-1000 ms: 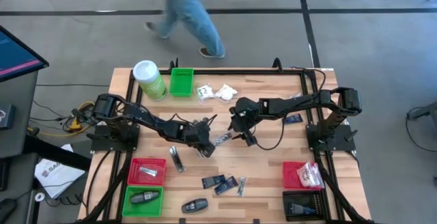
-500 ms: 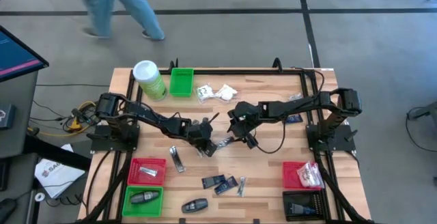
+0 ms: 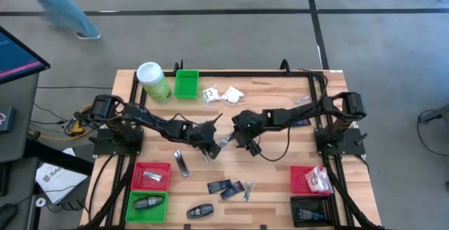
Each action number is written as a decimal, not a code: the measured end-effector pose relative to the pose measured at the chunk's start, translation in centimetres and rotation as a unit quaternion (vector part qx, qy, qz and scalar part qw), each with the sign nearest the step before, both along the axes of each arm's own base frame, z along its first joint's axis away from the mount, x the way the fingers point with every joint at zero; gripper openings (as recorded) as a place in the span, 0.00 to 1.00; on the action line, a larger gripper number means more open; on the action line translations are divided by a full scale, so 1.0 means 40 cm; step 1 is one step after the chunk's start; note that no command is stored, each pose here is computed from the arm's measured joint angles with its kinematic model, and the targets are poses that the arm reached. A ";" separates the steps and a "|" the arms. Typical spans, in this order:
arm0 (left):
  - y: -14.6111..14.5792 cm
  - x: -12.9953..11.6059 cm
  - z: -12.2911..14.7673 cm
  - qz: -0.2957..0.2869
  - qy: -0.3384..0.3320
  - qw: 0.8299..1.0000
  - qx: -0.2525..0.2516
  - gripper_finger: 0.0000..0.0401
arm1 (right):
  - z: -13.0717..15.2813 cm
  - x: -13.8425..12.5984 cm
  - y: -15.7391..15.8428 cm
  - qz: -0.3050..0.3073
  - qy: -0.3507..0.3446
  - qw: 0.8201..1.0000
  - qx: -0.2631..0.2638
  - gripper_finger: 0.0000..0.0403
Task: Pick & Place Travel size toiletries
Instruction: Put the black comb into the top green bin
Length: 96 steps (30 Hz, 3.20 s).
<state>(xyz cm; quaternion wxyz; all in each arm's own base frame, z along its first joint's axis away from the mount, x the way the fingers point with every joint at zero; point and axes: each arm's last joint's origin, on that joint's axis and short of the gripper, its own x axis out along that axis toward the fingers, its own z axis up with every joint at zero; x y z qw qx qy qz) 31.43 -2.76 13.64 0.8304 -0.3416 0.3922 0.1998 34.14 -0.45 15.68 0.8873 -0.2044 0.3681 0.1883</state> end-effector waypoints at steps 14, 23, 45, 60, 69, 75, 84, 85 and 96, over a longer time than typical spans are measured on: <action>0.012 0.004 -0.029 0.013 0.021 1.000 0.006 0.00 | 0.002 0.002 -0.007 -0.005 -0.007 1.000 0.001 0.57; 0.006 0.017 -0.081 -0.011 0.046 0.998 -0.029 0.00 | 0.003 0.003 -0.008 -0.005 -0.009 1.000 0.001 0.57; -0.013 0.014 -0.089 -0.089 0.055 0.994 -0.036 0.00 | -0.007 -0.010 0.008 0.048 0.015 0.998 -0.035 0.57; -0.011 -0.014 -0.040 -0.083 0.061 0.995 0.014 0.00 | -0.010 -0.013 0.038 0.059 0.023 0.997 -0.045 0.57; -0.007 -0.027 -0.019 -0.075 0.071 0.994 0.029 0.00 | -0.008 -0.011 0.035 0.052 0.018 0.998 -0.041 0.57; -0.022 -0.015 -0.010 -0.065 0.038 0.997 0.014 0.00 | -0.008 -0.010 0.033 0.052 0.017 0.998 -0.042 0.57; -0.081 0.005 0.009 -0.059 -0.033 0.998 -0.003 0.00 | -0.005 -0.007 0.032 0.040 0.010 0.999 -0.033 0.57; -0.081 0.006 0.005 -0.058 -0.033 0.998 -0.005 0.00 | -0.004 -0.006 0.031 0.038 0.008 0.999 -0.032 0.57; -0.093 0.002 -0.012 -0.098 -0.007 0.994 -0.042 0.00 | 0.000 0.000 0.022 0.029 -0.006 0.999 -0.029 0.57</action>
